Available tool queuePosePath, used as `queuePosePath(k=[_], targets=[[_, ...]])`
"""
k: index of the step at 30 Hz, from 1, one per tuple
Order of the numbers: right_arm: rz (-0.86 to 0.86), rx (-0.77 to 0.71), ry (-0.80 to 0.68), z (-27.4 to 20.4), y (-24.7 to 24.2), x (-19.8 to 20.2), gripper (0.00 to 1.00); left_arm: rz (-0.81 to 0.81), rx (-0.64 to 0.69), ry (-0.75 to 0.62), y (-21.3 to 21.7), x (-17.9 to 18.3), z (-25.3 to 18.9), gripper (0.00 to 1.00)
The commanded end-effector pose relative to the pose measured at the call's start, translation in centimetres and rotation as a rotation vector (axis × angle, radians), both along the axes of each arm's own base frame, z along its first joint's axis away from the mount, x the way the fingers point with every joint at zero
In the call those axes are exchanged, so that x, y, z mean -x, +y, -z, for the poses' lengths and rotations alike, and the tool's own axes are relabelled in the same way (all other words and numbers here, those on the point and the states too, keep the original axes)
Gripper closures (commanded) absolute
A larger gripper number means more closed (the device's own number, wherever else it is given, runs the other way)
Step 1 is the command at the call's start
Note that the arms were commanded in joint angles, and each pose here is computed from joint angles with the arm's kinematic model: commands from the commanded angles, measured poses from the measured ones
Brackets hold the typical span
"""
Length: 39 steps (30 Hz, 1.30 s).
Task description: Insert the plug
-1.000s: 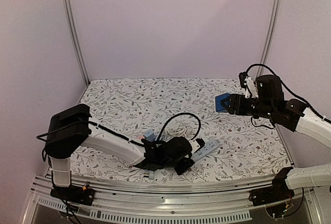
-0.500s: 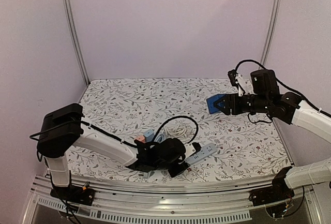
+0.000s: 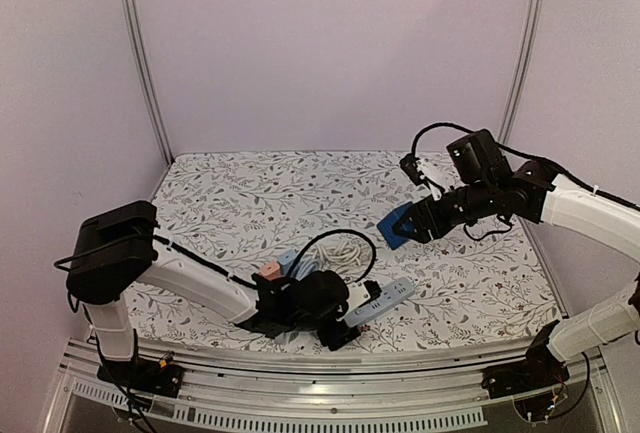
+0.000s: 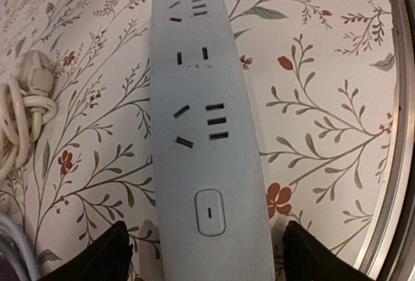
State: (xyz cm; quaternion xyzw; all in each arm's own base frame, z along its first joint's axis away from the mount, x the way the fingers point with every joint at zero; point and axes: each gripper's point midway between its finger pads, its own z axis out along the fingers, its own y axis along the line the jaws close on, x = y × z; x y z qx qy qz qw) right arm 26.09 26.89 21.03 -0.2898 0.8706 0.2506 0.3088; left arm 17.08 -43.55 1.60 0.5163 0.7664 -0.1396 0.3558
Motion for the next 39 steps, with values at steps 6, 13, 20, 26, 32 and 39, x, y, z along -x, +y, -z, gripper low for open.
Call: queuePosePath(k=[6, 13, 20, 26, 32, 39], targets=[[-0.17, 0.234, -0.113, 1.7, -0.9, 1.4, 1.0, 0.002, -0.074, -0.01, 3.1, 0.0, 1.3, 0.22], [-0.345, 0.411, -0.119, 5.0, -1.4, 3.0, 1.0, 0.034, -0.071, -0.009, 3.6, 0.0, 1.9, 0.39], [-0.579, 0.403, -0.292, 3.8, -0.1, 3.8, 1.0, 0.096, -0.046, -0.021, 3.9, 0.5, 1.2, 0.58], [-0.808, 0.326, -0.368, 3.2, 1.3, 6.9, 1.0, 0.194, -0.033, -0.007, 4.4, 1.0, 1.6, 0.72], [-0.972, 0.266, -0.33, 4.6, 2.8, 10.3, 1.0, 0.292, -0.064, 0.002, 5.0, 1.8, 2.7, 0.73], [-1.074, 0.303, -0.287, 6.0, 3.7, 12.5, 1.0, 0.344, -0.054, 0.0, 5.4, 2.5, 2.8, 0.73]])
